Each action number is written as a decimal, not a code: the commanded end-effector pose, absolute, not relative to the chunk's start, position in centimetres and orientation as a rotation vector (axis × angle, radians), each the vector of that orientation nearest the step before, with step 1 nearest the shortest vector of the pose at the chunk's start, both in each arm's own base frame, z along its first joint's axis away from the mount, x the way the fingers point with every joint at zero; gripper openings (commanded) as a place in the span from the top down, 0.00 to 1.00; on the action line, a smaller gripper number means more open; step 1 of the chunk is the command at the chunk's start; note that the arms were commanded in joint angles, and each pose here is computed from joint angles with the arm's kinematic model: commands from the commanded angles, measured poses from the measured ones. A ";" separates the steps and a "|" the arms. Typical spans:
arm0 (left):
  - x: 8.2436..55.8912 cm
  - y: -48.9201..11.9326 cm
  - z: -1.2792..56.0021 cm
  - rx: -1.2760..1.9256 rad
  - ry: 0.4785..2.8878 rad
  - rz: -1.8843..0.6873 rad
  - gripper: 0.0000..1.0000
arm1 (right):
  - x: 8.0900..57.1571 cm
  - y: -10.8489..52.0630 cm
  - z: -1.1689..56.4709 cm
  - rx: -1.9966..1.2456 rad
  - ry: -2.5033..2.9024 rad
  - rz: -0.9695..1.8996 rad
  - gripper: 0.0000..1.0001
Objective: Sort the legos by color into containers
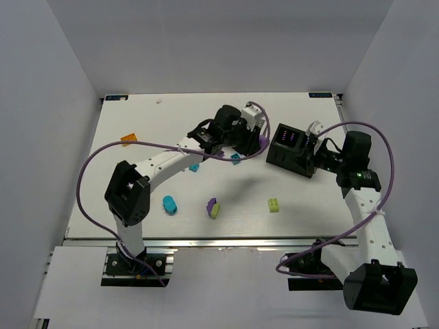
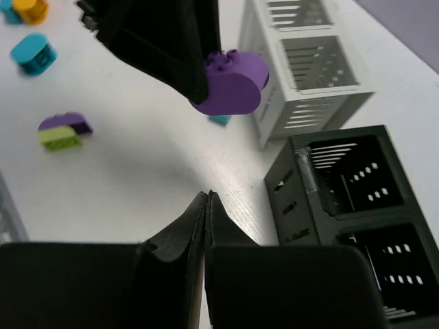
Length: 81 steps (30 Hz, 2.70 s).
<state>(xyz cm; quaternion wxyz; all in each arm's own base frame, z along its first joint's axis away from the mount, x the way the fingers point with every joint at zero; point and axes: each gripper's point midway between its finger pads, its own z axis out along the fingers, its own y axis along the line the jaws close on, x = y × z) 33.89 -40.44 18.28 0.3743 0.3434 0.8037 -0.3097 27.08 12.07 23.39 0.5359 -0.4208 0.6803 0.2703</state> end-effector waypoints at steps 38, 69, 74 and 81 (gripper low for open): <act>41.7 -54.0 22.8 0.581 1.816 -0.913 0.40 | 30.5 7.3 28.2 -0.590 1.602 0.391 0.67; 25.2 -19.5 20.6 -0.370 2.010 -0.534 0.29 | 22.8 14.2 7.6 -0.606 2.533 0.399 0.11; 25.1 -19.2 20.5 -0.375 2.018 -0.519 0.29 | 22.4 14.3 5.4 -0.526 2.667 0.350 0.11; 25.0 -19.4 20.0 -0.385 2.036 -0.525 0.29 | 22.0 14.7 3.8 -0.483 2.739 0.334 0.19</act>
